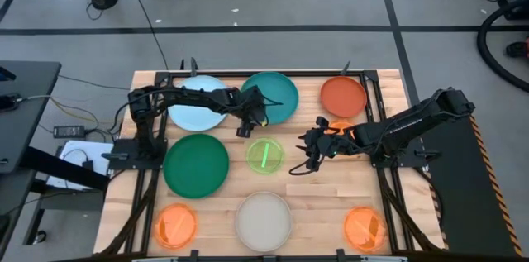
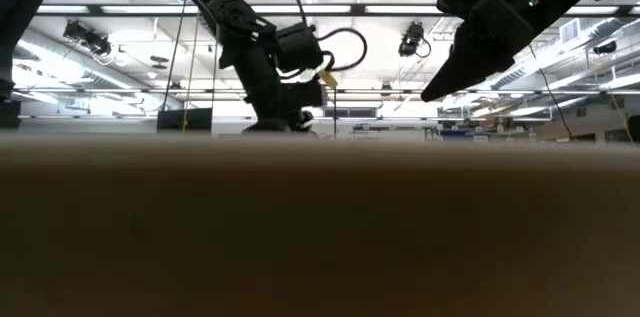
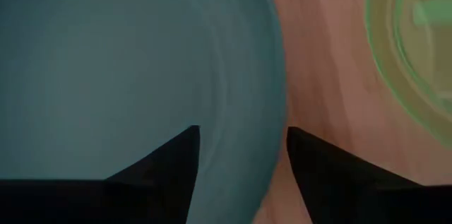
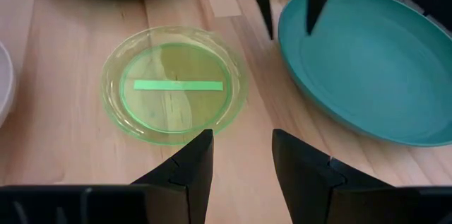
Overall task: Stack plastic plates
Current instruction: Stack the blue plate on top of the light blue plate
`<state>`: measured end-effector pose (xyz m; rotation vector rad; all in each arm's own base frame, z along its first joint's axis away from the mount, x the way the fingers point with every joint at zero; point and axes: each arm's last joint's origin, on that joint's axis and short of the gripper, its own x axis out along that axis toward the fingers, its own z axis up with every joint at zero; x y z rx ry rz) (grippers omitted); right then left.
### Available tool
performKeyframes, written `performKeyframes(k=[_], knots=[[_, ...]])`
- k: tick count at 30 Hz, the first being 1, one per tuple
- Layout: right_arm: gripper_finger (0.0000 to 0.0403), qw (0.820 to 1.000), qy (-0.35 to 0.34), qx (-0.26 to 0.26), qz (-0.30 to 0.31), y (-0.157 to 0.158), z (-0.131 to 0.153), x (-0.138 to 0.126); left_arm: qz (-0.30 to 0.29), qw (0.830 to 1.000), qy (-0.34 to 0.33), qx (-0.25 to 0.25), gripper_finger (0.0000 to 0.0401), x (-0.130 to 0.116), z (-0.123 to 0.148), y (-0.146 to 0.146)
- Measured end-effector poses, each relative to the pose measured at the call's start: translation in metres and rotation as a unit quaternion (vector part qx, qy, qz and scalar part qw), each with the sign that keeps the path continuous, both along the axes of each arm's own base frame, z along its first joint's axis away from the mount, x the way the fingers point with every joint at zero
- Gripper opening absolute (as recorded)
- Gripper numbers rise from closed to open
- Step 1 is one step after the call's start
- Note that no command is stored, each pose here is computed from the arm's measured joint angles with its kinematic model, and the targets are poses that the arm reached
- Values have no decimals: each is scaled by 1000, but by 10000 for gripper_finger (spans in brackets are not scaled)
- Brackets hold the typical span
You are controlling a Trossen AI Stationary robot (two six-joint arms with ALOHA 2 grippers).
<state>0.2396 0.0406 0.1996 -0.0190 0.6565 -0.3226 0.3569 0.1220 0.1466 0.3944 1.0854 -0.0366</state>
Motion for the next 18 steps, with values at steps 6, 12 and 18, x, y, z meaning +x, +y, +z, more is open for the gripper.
performKeyframes(k=[6,12,18], knots=[[155,1000,0,2,1,0,0,0,8,999,29,25,183,2,-16,3],[155,1000,0,1,2,0,0,0,13,999,30,26,145,1,-16,3],[155,1000,0,1,2,0,0,0,20,998,32,55,95,3,-16,3]])
